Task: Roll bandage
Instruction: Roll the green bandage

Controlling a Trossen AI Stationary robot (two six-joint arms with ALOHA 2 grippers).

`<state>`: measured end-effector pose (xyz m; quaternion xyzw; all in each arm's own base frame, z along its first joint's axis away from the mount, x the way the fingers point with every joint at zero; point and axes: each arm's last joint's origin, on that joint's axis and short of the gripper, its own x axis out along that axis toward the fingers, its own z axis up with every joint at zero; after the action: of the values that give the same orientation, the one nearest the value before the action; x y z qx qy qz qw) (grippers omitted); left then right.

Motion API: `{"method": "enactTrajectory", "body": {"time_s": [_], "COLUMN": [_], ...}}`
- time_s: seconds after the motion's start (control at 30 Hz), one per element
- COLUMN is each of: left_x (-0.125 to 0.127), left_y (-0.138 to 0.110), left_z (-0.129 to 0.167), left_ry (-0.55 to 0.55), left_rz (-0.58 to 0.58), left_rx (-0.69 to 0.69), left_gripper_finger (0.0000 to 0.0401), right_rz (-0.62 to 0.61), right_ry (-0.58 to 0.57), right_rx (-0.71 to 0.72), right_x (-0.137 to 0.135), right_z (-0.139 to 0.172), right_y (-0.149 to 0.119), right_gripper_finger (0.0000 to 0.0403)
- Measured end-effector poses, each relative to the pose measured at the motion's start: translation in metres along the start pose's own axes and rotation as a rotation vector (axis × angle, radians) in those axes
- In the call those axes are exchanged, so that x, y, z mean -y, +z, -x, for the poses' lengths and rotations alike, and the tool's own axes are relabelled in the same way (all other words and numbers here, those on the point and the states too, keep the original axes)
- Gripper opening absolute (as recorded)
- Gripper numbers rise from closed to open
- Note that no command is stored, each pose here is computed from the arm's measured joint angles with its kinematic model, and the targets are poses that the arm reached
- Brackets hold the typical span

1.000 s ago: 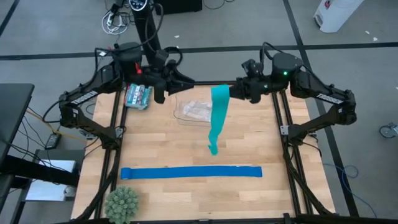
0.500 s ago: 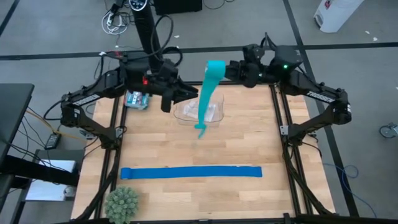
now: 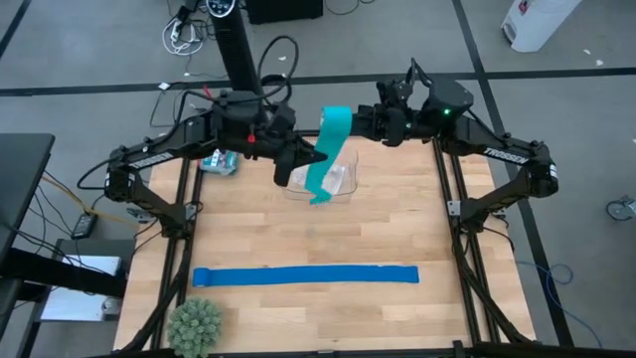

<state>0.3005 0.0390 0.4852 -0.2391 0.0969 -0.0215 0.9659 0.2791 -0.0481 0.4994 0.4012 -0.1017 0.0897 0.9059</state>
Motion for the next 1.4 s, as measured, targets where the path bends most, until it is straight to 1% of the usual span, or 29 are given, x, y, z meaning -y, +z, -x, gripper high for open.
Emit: {"method": "enactTrajectory", "body": {"time_s": [0.03,0.07,0.23,0.3,0.37,0.43,0.6,0.67,0.73,0.8,0.93,1.0,1.1,1.3,1.4], "left_x": [0.000,0.001,0.004,0.007,0.010,0.015,0.022,0.024,0.025,0.024,0.024,0.023,0.019,0.007,0.004], "left_y": [-0.001,-0.002,-0.010,-0.013,-0.015,-0.016,-0.019,-0.020,-0.021,-0.021,-0.020,-0.020,-0.018,-0.014,-0.013], "left_z": [0.000,0.000,0.000,0.000,-0.001,-0.001,-0.003,-0.003,-0.003,-0.003,-0.003,-0.003,-0.003,-0.002,-0.001], "left_ry": [-0.002,-0.005,-0.023,-0.042,-0.067,-0.094,-0.122,-0.125,-0.127,-0.125,-0.105,-0.092,-0.058,0.060,0.082], "left_rz": [0.000,0.002,0.016,0.018,0.017,0.028,0.064,0.078,0.084,0.085,0.083,0.081,0.080,0.063,0.063], "left_rx": [-0.011,-0.021,-0.100,-0.126,-0.135,-0.138,-0.157,-0.160,-0.163,-0.162,-0.150,-0.144,-0.127,-0.082,-0.073], "left_gripper_finger": [0.0020,0.0013,0.0005,0.0004,0.0003,0.0003,0.0002,0.0002,0.0002,0.0002,0.0004,0.0005,0.0005,0.0006,0.0007], "right_rz": [0.001,-0.002,-0.084,-0.084,-0.061,-0.008,0.125,0.155,0.156,0.142,0.108,0.083,0.038,-0.042,-0.071], "right_ry": [0.001,-0.002,-0.015,-0.020,-0.030,-0.059,-0.200,-0.262,-0.284,-0.246,-0.074,-0.019,0.014,0.069,0.081], "right_rx": [0.006,0.012,0.031,0.031,0.039,0.048,0.053,0.052,0.060,0.076,0.080,0.066,0.029,-0.048,-0.085], "right_x": [-0.001,-0.001,0.003,0.005,0.009,0.014,0.034,0.042,0.046,0.045,0.028,0.020,0.013,-0.001,-0.007], "right_z": [0.000,0.001,0.004,0.005,0.006,0.009,0.018,0.022,0.025,0.025,0.022,0.021,0.016,0.008,0.005], "right_y": [0.001,0.001,0.007,0.010,0.014,0.019,0.030,0.034,0.038,0.042,0.043,0.039,0.030,0.010,0.001], "right_gripper_finger": [0.0004,0.0004,0.0003,0.0003,0.0003,0.0003,0.0001,0.0001,0.0000,0.0000,0.0000,0.0000,0.0000,0.0000,0.0000]}}
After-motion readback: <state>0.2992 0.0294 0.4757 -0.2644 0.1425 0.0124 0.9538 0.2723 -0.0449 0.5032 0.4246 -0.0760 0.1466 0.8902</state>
